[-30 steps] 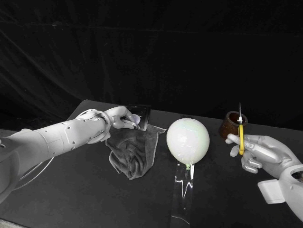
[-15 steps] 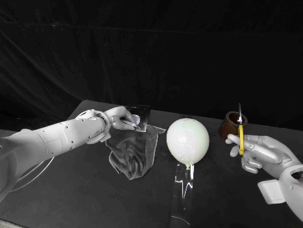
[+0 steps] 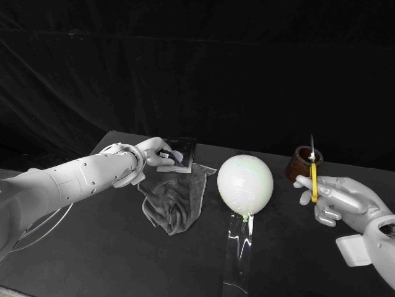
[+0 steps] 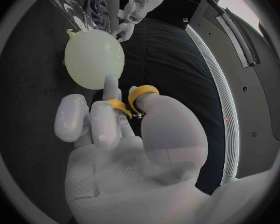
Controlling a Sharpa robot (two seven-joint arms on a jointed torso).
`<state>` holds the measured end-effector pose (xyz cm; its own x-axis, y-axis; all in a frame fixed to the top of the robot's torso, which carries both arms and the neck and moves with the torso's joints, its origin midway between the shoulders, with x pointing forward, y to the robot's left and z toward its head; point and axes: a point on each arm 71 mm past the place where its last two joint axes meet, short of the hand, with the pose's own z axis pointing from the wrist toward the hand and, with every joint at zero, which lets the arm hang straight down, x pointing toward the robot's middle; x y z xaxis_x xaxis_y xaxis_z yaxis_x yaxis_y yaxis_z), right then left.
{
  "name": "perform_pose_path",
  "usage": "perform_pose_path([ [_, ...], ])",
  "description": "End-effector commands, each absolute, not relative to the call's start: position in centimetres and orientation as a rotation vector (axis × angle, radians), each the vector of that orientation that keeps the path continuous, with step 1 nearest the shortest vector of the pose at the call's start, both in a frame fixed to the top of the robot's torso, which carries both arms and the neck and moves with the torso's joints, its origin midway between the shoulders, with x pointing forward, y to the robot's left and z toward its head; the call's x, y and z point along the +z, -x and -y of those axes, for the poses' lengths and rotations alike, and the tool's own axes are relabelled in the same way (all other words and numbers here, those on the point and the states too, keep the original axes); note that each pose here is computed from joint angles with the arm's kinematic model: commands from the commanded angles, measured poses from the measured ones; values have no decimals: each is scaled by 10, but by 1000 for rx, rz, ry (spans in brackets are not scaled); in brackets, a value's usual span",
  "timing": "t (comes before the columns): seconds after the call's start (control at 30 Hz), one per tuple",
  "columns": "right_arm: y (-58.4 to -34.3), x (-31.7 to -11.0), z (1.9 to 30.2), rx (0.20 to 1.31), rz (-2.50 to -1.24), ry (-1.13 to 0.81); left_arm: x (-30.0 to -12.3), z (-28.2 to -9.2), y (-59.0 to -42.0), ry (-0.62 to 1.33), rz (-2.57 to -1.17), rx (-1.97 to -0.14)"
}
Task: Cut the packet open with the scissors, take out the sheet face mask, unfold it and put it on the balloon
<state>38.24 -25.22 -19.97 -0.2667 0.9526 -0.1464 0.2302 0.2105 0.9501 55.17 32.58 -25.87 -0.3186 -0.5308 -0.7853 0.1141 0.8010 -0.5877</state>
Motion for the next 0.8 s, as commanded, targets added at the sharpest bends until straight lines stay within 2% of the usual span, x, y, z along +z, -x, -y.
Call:
perform_pose_path([
  [0.03, -383, -199, 250, 1135, -1673, -1095, -266, -325, -548, 374, -1775, -686],
  [0.5, -389, -200, 255, 1126, -1657, -1089, -244, -329, -549, 520, -1601, -783],
  [0.67, -395, -197, 256, 1143, -1641, -1068, -226, -327, -552, 573, -1548, -829],
  [0.8, -403, -191, 254, 1175, -1620, -1034, -196, -321, -556, 602, -1475, -890],
])
